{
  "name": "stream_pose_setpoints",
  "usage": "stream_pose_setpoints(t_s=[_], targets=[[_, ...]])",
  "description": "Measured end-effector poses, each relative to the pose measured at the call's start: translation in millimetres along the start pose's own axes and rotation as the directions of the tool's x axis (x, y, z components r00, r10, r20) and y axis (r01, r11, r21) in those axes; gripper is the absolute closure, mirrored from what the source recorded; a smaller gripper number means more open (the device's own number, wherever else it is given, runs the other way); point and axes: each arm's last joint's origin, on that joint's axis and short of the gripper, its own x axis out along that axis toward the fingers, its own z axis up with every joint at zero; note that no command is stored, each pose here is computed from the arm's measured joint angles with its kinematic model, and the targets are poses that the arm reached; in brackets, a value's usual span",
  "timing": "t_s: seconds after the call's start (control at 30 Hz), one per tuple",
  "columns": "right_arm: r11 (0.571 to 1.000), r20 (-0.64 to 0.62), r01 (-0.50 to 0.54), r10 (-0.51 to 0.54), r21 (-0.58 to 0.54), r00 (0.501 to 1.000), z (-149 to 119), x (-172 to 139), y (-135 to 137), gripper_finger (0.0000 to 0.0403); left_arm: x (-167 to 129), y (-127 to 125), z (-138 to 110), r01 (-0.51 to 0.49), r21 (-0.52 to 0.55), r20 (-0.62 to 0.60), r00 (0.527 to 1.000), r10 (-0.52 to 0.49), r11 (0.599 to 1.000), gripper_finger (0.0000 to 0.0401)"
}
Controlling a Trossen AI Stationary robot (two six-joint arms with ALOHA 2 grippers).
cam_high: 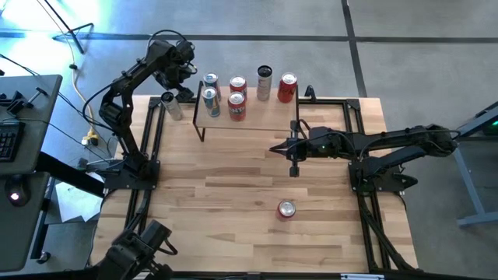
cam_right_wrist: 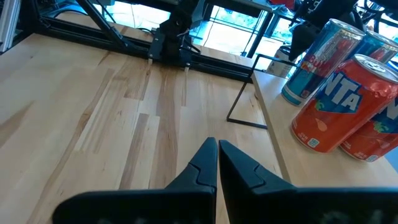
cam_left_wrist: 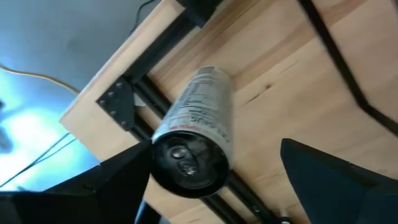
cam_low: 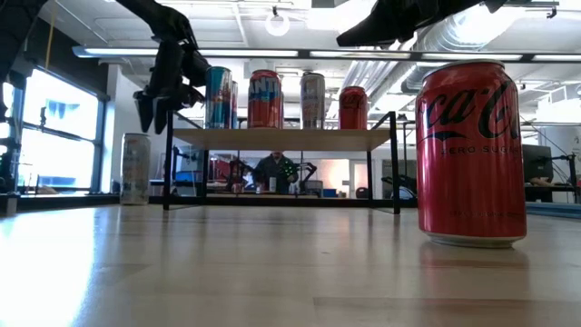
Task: Place canned beverage on shelf
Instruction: Put the white and yellow soda can on the shelf aligned with the other white and yellow soda can
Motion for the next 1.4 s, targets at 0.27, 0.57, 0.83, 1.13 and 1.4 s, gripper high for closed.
stream_pose_setpoints(t_s=[0.27,0.57,0.83,1.13,1.4], targets=[[1.0,0.0,0.0,0.0,0.0,1.0,0,0,0,0.0403,0,2,0,-0.06,-0.011,-0.012,0.998,0.06,0.998,0.0028],[1.0,0.0,0.0,0.0,0.0,1.0,0,0,0,0.0403,3,10,-1,-0.06,-0.04,-0.012,0.998,0.06,0.997,0.0027],[1.0,0.0,0.0,0.0,0.0,1.0,0,0,0,0.0403,11,12,4,-0.053,-0.038,-0.038,0.998,0.052,0.998,0.0027],[1.0,-0.008,-0.002,0.002,-0.001,1.0,-1,0,0,0.0403,22,10,10,-0.066,-0.019,-0.092,0.994,0.064,0.998,0.0029],[1.0,-0.008,-0.002,0.002,0.0,1.0,-1,0,0,0.0403,25,8,9,-0.102,-0.003,-0.121,0.987,0.101,0.995,0.0029]])
